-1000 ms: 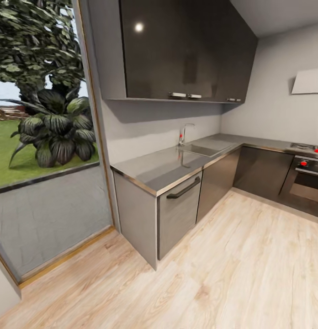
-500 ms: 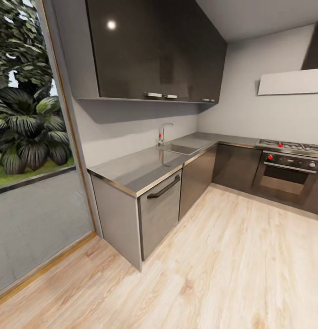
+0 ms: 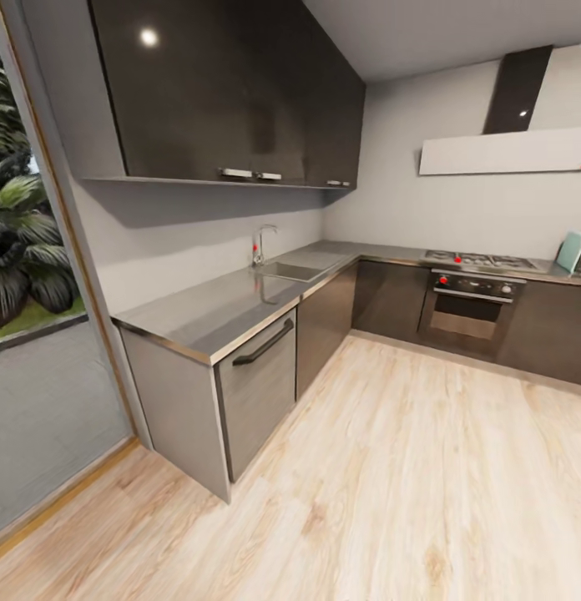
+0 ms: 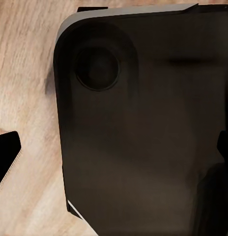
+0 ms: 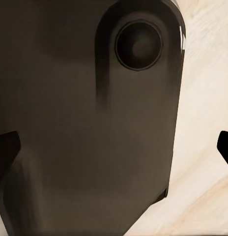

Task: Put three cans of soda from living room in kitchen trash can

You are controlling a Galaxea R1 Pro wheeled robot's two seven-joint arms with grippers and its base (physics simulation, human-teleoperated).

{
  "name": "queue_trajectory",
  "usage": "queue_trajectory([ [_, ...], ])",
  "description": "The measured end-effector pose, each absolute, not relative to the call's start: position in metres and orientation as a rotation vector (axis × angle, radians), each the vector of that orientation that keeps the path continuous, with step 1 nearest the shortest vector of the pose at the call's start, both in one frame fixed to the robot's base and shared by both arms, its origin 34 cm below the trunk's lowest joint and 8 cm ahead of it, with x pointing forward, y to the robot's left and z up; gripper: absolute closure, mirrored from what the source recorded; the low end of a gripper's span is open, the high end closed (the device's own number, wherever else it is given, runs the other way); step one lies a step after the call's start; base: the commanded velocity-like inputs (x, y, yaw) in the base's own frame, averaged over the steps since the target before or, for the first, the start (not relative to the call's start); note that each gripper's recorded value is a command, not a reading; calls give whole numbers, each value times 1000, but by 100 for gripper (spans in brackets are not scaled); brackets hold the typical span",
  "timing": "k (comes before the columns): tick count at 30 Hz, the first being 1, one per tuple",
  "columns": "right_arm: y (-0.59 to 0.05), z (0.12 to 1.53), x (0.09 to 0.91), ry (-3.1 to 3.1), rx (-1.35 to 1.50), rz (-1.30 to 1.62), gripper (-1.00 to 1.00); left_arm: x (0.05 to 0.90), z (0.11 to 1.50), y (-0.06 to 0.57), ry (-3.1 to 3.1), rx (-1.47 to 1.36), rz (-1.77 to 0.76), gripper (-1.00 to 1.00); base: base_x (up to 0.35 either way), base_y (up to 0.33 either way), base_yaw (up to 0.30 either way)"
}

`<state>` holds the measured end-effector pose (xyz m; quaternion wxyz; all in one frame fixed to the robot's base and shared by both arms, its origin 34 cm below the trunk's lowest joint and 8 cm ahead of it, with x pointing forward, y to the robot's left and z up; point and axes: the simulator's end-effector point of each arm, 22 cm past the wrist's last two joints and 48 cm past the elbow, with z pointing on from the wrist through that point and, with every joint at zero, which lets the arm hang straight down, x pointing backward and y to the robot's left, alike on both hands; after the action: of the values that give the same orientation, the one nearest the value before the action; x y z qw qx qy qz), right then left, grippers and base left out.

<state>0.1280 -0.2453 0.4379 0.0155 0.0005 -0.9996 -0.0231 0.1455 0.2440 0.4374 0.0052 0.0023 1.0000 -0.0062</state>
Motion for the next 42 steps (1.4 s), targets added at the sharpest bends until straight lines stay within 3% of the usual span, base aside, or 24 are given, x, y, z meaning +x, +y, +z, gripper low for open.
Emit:
queue_trajectory([
  [42, -239, 438, 128, -3108, 7, -119, -100, 146, 437, 243, 3130, 15, -22, -100, 0, 0, -287],
])
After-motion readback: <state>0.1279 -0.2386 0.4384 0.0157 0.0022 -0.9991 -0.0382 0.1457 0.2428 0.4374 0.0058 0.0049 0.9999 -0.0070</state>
